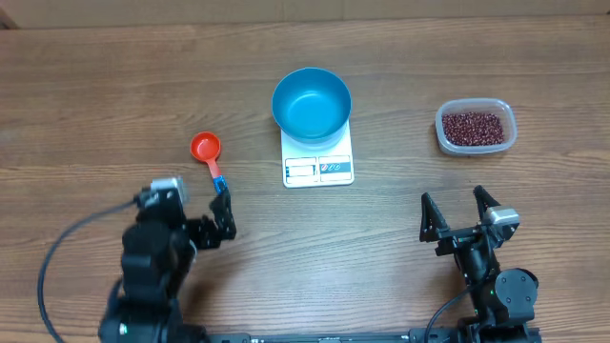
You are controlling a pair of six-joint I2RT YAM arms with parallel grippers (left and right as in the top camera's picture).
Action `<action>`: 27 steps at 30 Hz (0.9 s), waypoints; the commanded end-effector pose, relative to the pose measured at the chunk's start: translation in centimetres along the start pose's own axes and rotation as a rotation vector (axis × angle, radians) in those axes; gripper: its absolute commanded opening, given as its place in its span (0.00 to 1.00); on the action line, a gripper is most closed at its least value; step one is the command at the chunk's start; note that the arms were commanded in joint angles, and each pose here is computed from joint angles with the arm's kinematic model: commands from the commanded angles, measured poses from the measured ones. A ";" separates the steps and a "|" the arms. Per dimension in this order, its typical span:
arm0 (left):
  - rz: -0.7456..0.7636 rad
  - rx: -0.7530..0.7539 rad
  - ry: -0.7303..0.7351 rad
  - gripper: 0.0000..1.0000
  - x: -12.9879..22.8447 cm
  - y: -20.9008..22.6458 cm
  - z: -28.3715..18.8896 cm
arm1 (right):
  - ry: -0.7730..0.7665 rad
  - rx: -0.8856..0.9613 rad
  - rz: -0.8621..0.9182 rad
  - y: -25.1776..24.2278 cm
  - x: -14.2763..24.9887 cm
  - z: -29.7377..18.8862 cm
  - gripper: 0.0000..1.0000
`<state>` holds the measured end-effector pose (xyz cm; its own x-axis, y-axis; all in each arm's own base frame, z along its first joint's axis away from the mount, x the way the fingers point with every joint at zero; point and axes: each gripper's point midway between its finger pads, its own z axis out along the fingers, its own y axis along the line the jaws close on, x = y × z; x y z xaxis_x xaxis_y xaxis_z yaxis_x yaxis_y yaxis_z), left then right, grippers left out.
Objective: Scoop item into bowl and weigh 150g on scale
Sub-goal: 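Move left gripper over red scoop and grasp its blue handle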
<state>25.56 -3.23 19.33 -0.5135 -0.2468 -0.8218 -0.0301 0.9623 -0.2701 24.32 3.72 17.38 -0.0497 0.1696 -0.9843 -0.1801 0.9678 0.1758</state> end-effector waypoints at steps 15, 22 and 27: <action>0.019 -0.157 0.444 1.00 0.7 0.8 9.6 | -0.003 0.013 0.007 -0.3 0.2 0.0 1.00; 0.018 -0.186 0.547 1.00 3.6 1.8 11.9 | -0.003 0.013 0.007 -0.3 0.2 0.0 1.00; 0.018 -0.203 0.595 1.00 5.2 2.3 13.2 | -0.003 0.013 0.007 -0.3 0.2 0.0 1.00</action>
<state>33.13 -3.94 7.91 -0.9037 -0.1944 -0.3815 -0.1592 0.9797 -0.1220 24.32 3.72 17.38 -0.0497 0.1696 -0.9843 -0.1801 0.9678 0.1758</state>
